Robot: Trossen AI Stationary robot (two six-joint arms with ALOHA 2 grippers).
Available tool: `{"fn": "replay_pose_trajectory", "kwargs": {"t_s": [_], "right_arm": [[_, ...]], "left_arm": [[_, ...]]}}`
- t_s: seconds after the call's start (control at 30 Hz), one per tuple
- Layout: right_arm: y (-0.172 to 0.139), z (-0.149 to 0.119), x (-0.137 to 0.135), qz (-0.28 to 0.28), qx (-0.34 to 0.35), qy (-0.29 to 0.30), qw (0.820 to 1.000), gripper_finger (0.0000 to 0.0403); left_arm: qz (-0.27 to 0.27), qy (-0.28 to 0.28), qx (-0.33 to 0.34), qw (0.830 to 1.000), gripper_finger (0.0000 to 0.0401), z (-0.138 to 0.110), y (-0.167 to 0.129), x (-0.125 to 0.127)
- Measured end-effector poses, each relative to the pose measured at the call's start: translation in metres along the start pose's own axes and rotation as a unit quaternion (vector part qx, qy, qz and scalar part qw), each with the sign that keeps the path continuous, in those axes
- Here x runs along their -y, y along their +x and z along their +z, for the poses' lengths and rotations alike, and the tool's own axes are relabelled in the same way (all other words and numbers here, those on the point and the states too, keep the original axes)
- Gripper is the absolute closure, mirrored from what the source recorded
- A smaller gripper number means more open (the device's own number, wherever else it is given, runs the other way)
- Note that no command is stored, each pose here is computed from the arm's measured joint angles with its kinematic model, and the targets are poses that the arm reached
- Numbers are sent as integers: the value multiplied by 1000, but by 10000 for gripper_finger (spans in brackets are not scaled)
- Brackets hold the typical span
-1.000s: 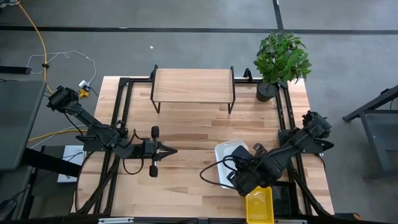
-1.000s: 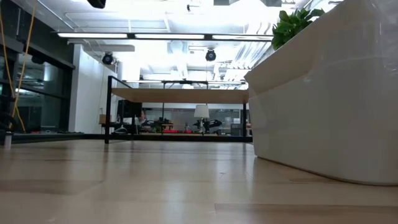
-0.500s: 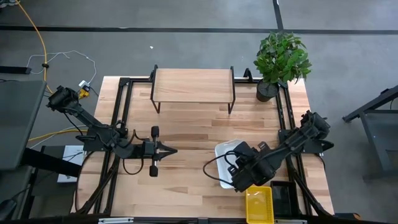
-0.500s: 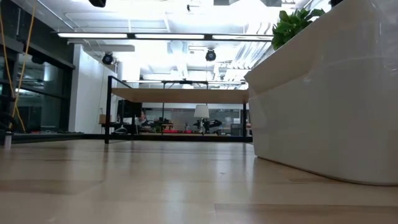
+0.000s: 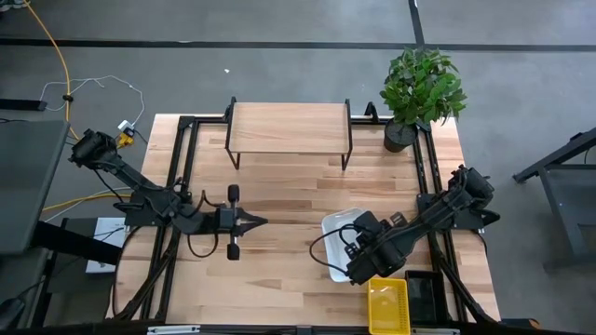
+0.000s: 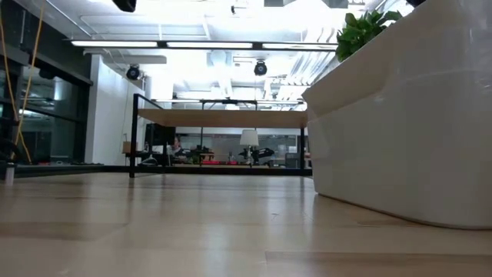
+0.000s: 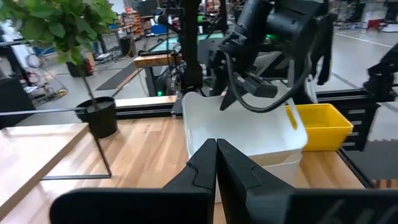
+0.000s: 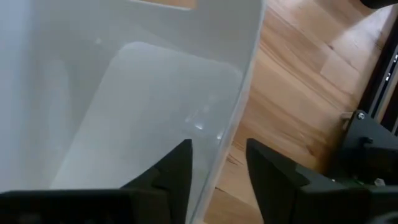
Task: Stack baskets on shelf by color
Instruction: Stack the left white bin on the stacked white bins
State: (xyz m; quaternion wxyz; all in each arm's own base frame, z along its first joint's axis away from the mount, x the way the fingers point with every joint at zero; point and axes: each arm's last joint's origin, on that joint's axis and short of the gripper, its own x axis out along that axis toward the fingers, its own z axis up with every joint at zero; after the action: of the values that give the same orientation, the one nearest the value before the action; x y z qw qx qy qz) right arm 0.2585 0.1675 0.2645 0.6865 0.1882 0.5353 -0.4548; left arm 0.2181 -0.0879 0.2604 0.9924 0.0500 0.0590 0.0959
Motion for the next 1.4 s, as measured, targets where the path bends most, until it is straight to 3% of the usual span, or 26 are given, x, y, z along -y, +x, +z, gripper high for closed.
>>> {"fn": "replay_pose_trajectory", "kwargs": {"t_s": [0.2, 0.27, 0.57, 0.83, 1.07, 1.4], "right_arm": [[-8, 4, 0, 12, 14, 4, 1000, 375], [-14, 7, -1, 25, 24, 5, 999, 393], [-35, 8, -2, 71, 45, -14, 996, 399], [-18, -4, -3, 50, 36, -26, 998, 402], [-10, 3, -4, 45, 34, -31, 998, 403], [-35, 28, 26, 111, 81, 7, 990, 403]], "left_arm": [[-20, -8, 0, 1000, 401, 0, 1, 0], [-20, -9, 0, 1000, 401, 0, 1, 0], [-20, -9, 0, 1000, 401, 0, 1, 0], [-20, -9, 0, 1000, 401, 0, 1, 0], [-20, -9, -1, 1000, 401, 0, 1, 0], [-20, -8, -1, 1000, 401, 0, 1, 0]]}}
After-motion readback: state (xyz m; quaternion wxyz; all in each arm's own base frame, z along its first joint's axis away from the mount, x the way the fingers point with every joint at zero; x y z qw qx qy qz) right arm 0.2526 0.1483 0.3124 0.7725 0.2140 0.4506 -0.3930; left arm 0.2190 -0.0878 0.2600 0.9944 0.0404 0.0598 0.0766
